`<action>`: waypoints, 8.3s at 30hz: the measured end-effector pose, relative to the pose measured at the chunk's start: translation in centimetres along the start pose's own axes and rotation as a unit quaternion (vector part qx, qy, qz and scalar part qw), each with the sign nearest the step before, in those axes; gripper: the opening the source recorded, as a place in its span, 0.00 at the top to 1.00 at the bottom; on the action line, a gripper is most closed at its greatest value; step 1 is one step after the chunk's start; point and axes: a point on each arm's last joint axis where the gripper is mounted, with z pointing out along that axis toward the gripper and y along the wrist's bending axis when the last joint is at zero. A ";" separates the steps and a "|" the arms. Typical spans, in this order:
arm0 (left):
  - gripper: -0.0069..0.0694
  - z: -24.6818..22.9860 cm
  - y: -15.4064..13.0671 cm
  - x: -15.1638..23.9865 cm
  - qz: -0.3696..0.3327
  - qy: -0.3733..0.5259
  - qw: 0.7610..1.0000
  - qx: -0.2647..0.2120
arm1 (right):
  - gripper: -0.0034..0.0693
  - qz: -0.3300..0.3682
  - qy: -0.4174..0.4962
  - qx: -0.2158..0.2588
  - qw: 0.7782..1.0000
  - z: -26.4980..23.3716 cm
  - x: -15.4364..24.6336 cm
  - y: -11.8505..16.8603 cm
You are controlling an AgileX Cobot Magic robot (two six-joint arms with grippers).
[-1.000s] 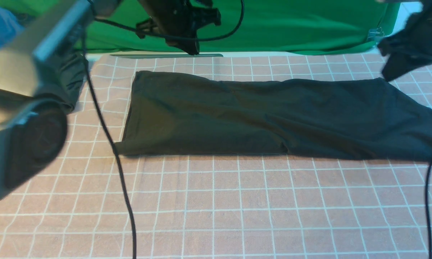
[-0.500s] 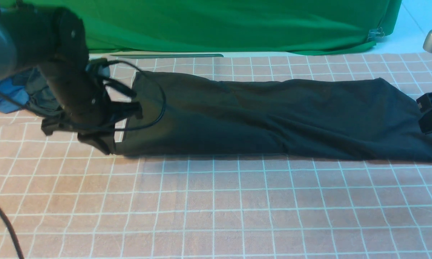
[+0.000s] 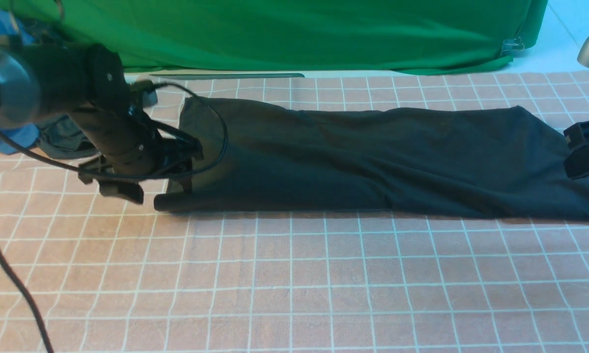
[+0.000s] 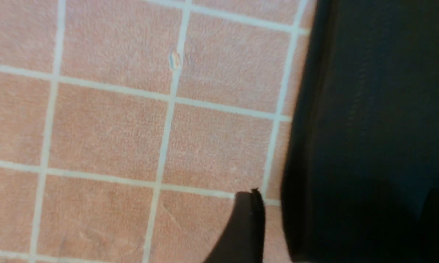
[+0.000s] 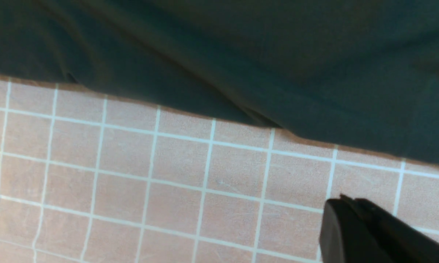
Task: Fold a long-sleeved shirt over a pink coffee tablecloth.
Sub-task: 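Pull the folded dark garment lengthwise by its ends to straighten it flat on the table, then fold the right end of the dark garment over onto its left end with the right gripper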
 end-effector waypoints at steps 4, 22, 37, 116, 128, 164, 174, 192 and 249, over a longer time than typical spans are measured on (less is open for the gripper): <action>0.15 2.0 -0.1 0.2 -0.008 0.018 1.000 0.004 | 0.90 0.000 0.000 0.000 1.000 0.0 0.0 0.0; 0.87 -4.5 1.8 1.0 0.057 0.020 0.994 -0.091 | 0.90 0.003 0.041 0.057 0.998 -0.4 0.9 -2.1; 0.87 -4.8 4.8 0.3 -0.008 0.016 0.995 -0.102 | 0.34 0.075 0.008 0.102 0.992 5.0 -0.6 -6.2; 0.89 -0.7 0.0 3.8 0.009 0.122 0.992 0.017 | 0.89 -0.032 -0.015 0.013 0.999 16.0 -9.5 0.3; 0.89 -3.0 -2.8 3.6 0.004 0.083 0.987 0.138 | 0.90 -0.141 0.084 -0.071 0.984 9.7 -8.0 8.1; 0.89 -4.0 -7.9 4.5 0.042 0.036 0.986 0.154 | 0.90 -0.190 0.077 -0.124 0.971 12.2 -1.3 17.0; 0.89 2.0 -8.6 4.7 0.011 0.064 0.991 0.114 | 0.90 -0.210 0.149 -0.052 0.965 16.7 0.3 15.7; 0.89 0.3 -3.7 3.5 -0.003 0.098 0.994 0.046 | 0.90 -0.123 0.135 0.085 0.979 12.6 -3.0 5.5; 0.89 -22.1 0.7 7.9 0.028 -0.138 0.983 0.116 | 0.79 0.059 0.055 0.029 0.996 1.3 -8.6 -1.8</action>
